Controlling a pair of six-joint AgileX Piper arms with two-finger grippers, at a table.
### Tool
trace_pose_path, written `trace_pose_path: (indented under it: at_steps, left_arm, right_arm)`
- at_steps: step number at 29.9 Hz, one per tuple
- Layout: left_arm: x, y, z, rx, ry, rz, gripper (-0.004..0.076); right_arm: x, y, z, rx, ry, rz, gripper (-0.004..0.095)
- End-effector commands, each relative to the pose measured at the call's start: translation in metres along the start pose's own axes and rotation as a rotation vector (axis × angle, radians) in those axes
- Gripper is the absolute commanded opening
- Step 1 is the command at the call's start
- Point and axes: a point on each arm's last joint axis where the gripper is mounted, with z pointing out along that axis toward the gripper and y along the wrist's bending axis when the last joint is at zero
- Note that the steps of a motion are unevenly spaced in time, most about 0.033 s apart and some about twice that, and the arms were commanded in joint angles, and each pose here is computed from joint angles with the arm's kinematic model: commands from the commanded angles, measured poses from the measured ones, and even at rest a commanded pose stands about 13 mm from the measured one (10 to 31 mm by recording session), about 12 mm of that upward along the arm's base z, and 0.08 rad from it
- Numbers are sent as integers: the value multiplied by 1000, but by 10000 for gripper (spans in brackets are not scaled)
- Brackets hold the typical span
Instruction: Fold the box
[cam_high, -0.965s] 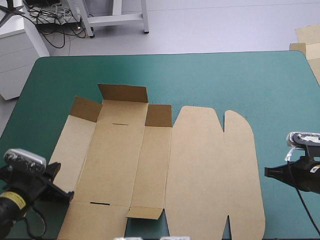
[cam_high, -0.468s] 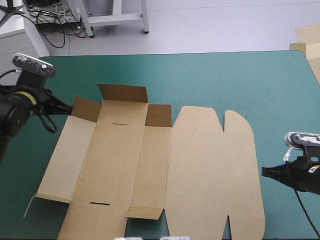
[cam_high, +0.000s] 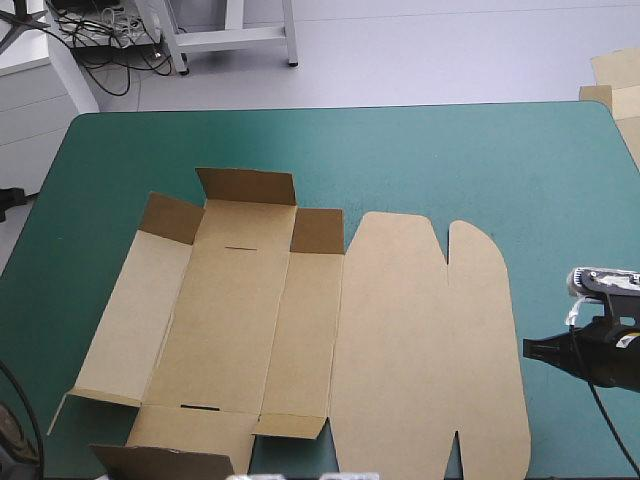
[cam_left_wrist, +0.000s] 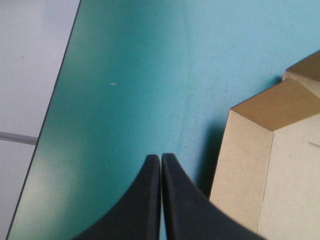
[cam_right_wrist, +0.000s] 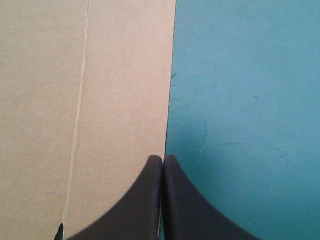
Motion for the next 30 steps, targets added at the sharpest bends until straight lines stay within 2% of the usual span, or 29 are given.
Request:
trace_pose_path:
  at_steps: [1, 7, 13, 16, 21, 24, 30]
  left_arm:
    - [-2, 3, -19, 87, -66, -48, -10]
    - [-3, 4, -18, 85, -74, 54, -10]
    - [-3, 3, -17, 90, -69, 65, 12]
    - [-1, -2, -12, 103, -49, 75, 115]
    - [7, -6, 6, 116, 22, 72, 454]
    - [12, -7, 16, 133, 61, 12, 592]
    - [28, -4, 34, 168, 129, 0, 611]
  right_arm:
    - [-7, 1, -6, -1, -62, -2, -15]
    - [-7, 1, -6, -8, -63, 1, -15]
    - [-7, 1, -6, -8, -66, 1, -15]
    - [-7, 1, -6, -10, -66, 0, -15]
    - [-7, 2, -6, -15, -63, -3, -15]
    - [-7, 2, -6, -15, -61, -3, -15]
    - [-7, 3, -6, -31, -65, -16, -15]
